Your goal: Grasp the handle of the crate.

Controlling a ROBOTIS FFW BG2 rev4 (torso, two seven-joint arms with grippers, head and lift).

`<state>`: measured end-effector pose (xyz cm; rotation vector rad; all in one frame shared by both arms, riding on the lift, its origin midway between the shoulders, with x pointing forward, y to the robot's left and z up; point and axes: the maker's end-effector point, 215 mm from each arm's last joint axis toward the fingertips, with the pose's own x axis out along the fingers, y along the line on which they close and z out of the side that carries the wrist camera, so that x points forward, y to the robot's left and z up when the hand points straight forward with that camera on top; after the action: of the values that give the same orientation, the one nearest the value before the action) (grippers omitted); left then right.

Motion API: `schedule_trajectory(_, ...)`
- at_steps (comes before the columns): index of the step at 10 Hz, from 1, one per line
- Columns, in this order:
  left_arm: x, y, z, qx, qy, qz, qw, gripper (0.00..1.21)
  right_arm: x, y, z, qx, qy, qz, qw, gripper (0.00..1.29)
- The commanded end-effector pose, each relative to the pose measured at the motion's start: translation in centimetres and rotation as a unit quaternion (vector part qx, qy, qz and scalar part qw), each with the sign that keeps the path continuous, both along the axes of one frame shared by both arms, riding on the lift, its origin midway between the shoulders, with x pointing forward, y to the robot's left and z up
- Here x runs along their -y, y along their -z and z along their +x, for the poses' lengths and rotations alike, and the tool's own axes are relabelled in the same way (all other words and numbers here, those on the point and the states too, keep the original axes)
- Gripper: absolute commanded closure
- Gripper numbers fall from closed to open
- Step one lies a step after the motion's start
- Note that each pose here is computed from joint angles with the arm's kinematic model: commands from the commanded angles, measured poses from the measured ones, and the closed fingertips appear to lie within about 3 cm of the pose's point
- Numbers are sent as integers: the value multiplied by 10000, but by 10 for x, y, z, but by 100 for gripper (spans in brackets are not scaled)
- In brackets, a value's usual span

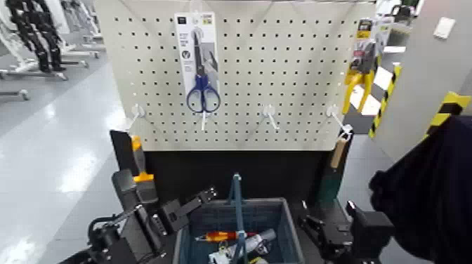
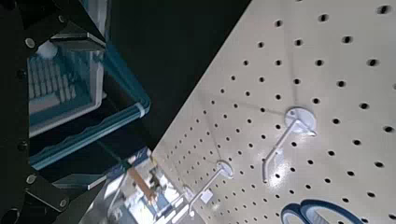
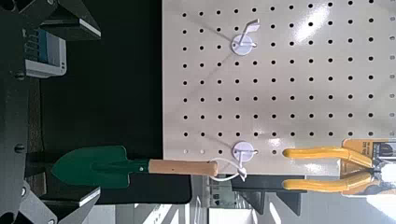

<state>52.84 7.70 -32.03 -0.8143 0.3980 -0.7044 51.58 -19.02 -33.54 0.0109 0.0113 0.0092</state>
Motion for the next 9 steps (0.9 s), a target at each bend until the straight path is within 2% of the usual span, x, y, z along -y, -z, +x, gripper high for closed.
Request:
schedule_trajectory(1, 22, -3, -2, -316, 477, -796, 9952, 29, 0, 0, 0, 11, 5, 26, 10000, 14)
schedule_trajectory(4, 47, -9, -8, -729, 1044, -1576, 9793, 29, 0, 0, 0, 22, 6, 45, 10000, 14)
schedule_trajectory(9, 72, -7, -13, -1328, 1425, -2134, 9574, 29, 0, -1, -1, 61, 13, 101, 9999, 14)
